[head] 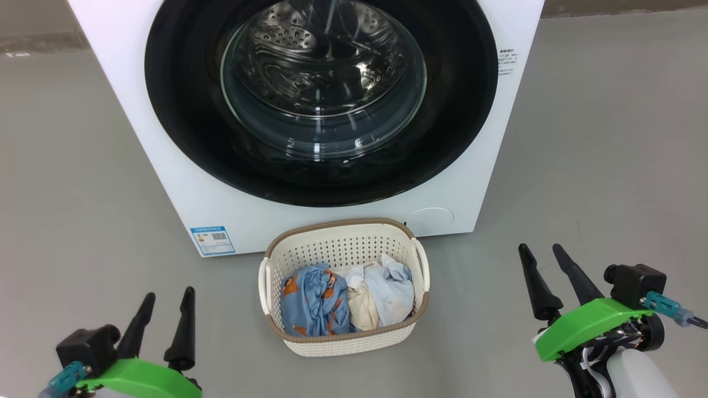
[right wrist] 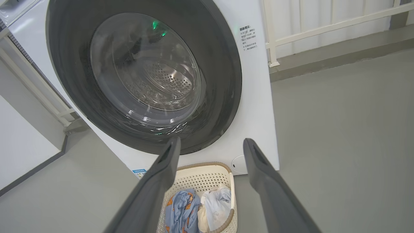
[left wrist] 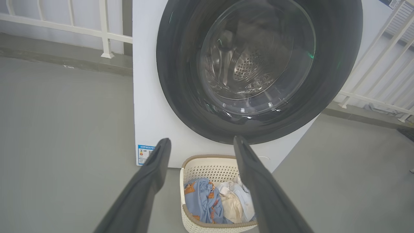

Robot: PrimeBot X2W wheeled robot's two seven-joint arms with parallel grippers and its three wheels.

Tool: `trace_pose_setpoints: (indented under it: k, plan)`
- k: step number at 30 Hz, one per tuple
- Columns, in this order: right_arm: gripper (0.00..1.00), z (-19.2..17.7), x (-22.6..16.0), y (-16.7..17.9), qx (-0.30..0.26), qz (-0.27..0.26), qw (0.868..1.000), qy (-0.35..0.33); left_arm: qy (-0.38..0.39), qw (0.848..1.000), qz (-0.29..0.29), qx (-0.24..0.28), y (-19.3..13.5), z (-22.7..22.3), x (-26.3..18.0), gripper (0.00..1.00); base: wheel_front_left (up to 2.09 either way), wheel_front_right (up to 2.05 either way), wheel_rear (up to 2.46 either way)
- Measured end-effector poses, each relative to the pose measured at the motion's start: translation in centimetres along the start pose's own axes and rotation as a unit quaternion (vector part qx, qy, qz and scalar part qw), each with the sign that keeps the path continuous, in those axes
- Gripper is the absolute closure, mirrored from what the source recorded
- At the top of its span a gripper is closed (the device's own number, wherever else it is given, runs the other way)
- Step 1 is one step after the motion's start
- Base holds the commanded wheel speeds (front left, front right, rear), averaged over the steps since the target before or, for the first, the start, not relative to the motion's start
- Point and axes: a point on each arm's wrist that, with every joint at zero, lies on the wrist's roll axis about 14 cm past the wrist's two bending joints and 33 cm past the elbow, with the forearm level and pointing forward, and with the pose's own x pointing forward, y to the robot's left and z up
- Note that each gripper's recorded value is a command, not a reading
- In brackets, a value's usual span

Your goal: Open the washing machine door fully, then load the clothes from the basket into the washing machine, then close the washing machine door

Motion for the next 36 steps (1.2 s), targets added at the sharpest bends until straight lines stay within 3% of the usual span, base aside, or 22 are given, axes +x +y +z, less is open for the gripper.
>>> trace_pose_setpoints:
  k: [17, 30, 36]
  plan:
    - [0.0, 0.7, 0.6, 0.4, -0.108, 0.02, 0.994, -0.01, -0.008, 0.994, -0.022, 0.107, -0.4, 0.3, 0.0, 0.0, 0.0, 0.0, 0.0]
    - [0.0, 1.6, 1.3, 1.1, -0.198, 0.04, 0.979, -0.026, -0.016, 0.982, -0.032, 0.186, -0.3, 0.5, 0.2, 0.0, 0.0, 0.0, 0.0]
    - [0.0, 1.7, 1.4, 1.3, -0.213, 0.044, 0.976, -0.028, -0.022, 0.982, -0.018, 0.186, 0.3, 0.7, 0.3, 0.0, 0.0, 0.0, 0.0]
